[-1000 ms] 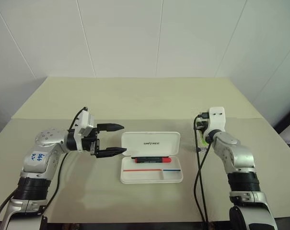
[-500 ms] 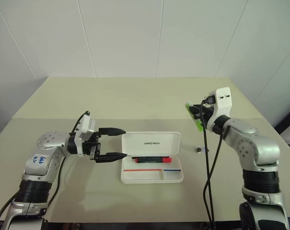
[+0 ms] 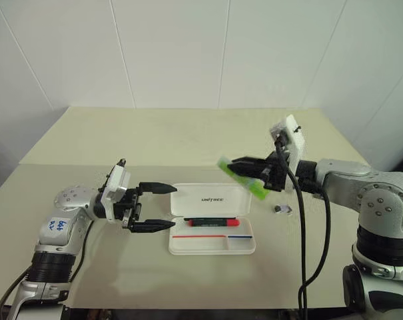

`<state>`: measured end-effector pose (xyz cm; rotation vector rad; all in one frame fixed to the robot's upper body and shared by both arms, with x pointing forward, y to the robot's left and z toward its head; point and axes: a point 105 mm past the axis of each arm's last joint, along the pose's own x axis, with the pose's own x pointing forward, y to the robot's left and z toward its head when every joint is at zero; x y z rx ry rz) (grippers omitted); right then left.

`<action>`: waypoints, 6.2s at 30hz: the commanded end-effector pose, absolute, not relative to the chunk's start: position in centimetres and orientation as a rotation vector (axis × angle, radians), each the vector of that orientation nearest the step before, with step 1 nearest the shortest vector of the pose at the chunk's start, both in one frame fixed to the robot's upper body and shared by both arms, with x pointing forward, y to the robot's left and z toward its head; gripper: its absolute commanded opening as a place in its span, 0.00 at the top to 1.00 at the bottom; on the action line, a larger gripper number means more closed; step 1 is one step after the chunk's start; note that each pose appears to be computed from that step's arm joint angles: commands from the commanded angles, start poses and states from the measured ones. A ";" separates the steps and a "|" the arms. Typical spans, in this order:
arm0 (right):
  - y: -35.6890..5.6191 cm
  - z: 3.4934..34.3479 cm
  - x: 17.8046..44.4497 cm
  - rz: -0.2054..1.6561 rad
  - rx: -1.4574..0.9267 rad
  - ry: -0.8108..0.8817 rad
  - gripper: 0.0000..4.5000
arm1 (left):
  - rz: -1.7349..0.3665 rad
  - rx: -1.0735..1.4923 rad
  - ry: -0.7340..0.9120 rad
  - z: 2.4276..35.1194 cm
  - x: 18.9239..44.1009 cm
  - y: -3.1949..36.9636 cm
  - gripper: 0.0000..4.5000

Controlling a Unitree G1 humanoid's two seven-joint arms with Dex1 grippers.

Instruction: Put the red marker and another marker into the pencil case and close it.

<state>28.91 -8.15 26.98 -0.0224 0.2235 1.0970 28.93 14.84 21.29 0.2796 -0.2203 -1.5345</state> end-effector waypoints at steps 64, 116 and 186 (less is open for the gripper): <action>0.2 16.3 30.6 1.608 -0.110 0.700 0.69 | -1.538 0.390 -0.167 17.5 25.4 18.7 0.00; -3.9 19.7 24.9 1.538 -0.133 0.595 0.01 | -1.539 0.344 -0.221 18.0 26.1 18.1 0.00; -24.7 14.6 39.7 0.924 -0.820 0.701 0.49 | -1.558 0.338 -0.242 18.1 26.5 17.2 0.00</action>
